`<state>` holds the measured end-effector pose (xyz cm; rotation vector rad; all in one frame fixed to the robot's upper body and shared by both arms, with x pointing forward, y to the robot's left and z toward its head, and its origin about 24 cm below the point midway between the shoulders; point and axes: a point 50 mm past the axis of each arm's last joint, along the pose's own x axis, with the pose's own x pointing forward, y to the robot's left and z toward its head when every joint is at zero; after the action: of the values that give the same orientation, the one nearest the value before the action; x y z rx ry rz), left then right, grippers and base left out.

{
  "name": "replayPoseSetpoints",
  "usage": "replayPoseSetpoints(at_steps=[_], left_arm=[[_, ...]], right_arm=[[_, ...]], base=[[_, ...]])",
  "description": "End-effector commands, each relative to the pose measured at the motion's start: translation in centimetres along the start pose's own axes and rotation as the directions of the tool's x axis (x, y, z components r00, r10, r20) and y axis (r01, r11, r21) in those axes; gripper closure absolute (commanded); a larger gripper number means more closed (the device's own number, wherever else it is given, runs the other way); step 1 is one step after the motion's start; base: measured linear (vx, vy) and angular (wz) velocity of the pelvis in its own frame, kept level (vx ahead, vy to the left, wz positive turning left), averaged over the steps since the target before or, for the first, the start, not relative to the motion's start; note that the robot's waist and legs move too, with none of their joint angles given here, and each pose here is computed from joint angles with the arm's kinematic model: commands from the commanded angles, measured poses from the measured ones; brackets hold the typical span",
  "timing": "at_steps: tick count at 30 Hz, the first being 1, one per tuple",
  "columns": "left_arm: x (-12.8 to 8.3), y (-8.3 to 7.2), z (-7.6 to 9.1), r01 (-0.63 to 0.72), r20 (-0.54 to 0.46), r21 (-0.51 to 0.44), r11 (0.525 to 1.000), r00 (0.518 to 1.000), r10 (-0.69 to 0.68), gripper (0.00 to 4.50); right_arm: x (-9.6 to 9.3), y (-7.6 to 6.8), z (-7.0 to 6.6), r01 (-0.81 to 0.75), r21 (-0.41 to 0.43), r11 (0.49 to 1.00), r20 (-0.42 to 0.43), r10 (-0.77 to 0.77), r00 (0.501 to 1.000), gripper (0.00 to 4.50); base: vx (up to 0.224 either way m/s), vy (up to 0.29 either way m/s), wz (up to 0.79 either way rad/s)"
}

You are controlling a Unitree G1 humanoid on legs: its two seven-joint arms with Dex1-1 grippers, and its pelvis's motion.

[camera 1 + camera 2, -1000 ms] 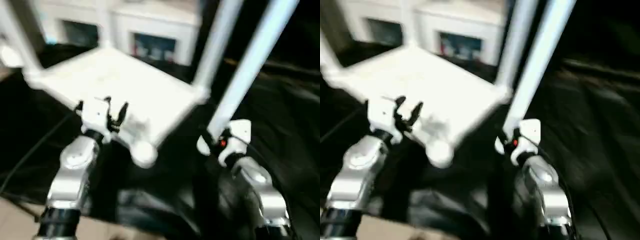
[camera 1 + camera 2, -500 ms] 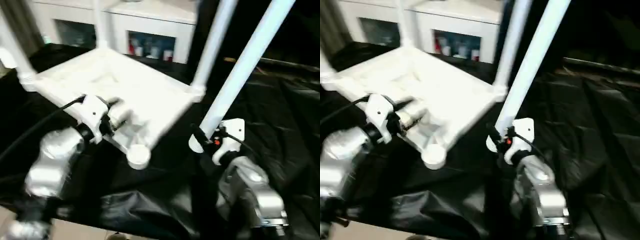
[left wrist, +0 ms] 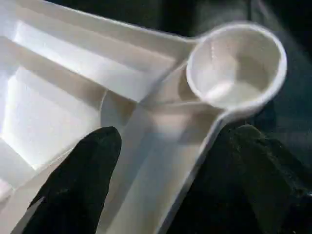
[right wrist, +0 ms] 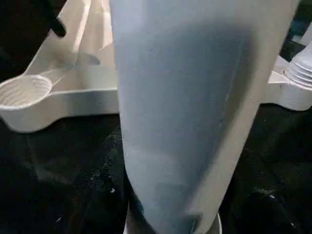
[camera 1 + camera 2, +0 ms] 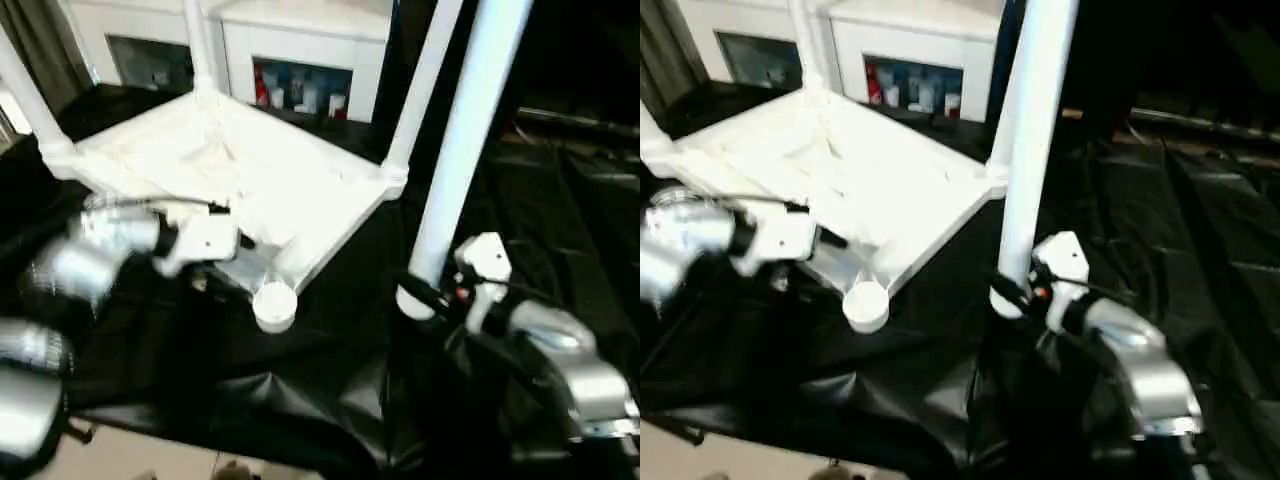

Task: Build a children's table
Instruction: Insert table leg to table base

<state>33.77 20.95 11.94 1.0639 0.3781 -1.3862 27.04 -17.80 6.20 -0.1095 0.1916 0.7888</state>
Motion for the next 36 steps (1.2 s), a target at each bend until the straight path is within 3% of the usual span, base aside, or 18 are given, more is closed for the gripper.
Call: replayPoseSetpoints(at_steps=[1, 4, 9, 15, 19, 21, 24, 26, 29, 36], left_arm=[[0.6, -0.2, -0.1, 0.075, -0.043, 0.047, 0.996, 0.996, -0.073, 0.5], [1.3, 0.3, 0.1, 0.088, -0.057, 0.075, 0.993, 0.995, -0.084, 0.5], [2.4, 0.5, 0.0, 0.106, -0.092, 0.116, 0.988, 0.991, -0.095, 1.11], [2.7, 1.0, 0.1, 0.096, -0.124, 0.156, 0.983, 0.989, -0.077, 1.55], [2.9, 1.0, 0.1, 0.105, -0.118, 0.15, 0.983, 0.989, -0.088, 1.76], [2.9, 0.9, 0.0, 0.112, -0.118, 0.14, 0.984, 0.988, -0.096, 2.08], [2.9, 0.9, 0.0, 0.118, -0.116, 0.136, 0.984, 0.988, -0.103, 2.14], [2.9, 0.9, -0.1, 0.127, -0.116, 0.131, 0.983, 0.987, -0.112, 2.51], [2.7, 0.7, -0.3, 0.167, -0.128, 0.109, 0.98, 0.98, -0.152, 2.56], [2.7, 0.2, -0.6, 0.274, -0.148, 0.033, 0.961, 0.952, -0.267, 3.41]], right_arm=[[-0.2, 0.1, 0.4, -0.028, -0.025, 0.999, 0.007, 0.028, 1.0, 2.59], [-0.3, 0.5, 0.3, -0.052, -0.027, 0.998, 0.004, 0.052, 0.999, 2.59], [-0.2, 1.0, 0.1, -0.074, -0.03, 0.997, 0.0, 0.074, 0.997, 2.59], [-0.1, 1.4, 0.0, -0.084, -0.03, 0.996, 0.002, 0.084, 0.996, 2.59], [0.1, 1.9, -0.1, -0.093, -0.031, 0.995, 0.003, 0.093, 0.996, 2.59], [0.2, 2.1, -0.2, -0.096, -0.032, 0.995, 0.002, 0.097, 0.995, 2.59], [0.3, 2.1, -0.2, -0.1, -0.033, 0.994, 0.0, 0.1, 0.995, 2.59], [0.3, 2.1, -0.3, -0.101, -0.033, 0.994, -0.001, 0.101, 0.995, 2.59], [0.4, 2.2, -0.4, -0.105, -0.033, 0.994, -0.005, 0.105, 0.994, 2.59], [0.5, 2.2, -0.4, -0.113, -0.038, 0.993, -0.01, 0.113, 0.994, 2.59]], base=[[0.0, 0.0, 0.0], [0.0, 0.0, 0.0], [0.0, 0.0, 0.0], [0.0, 0.0, 0.0], [0.0, 0.0, 0.0], [0.0, 0.0, 0.0], [0.0, 0.0, 0.0], [0.0, 0.0, 0.0], [0.0, 0.0, 0.0], [0.0, 0.0, 0.0]])
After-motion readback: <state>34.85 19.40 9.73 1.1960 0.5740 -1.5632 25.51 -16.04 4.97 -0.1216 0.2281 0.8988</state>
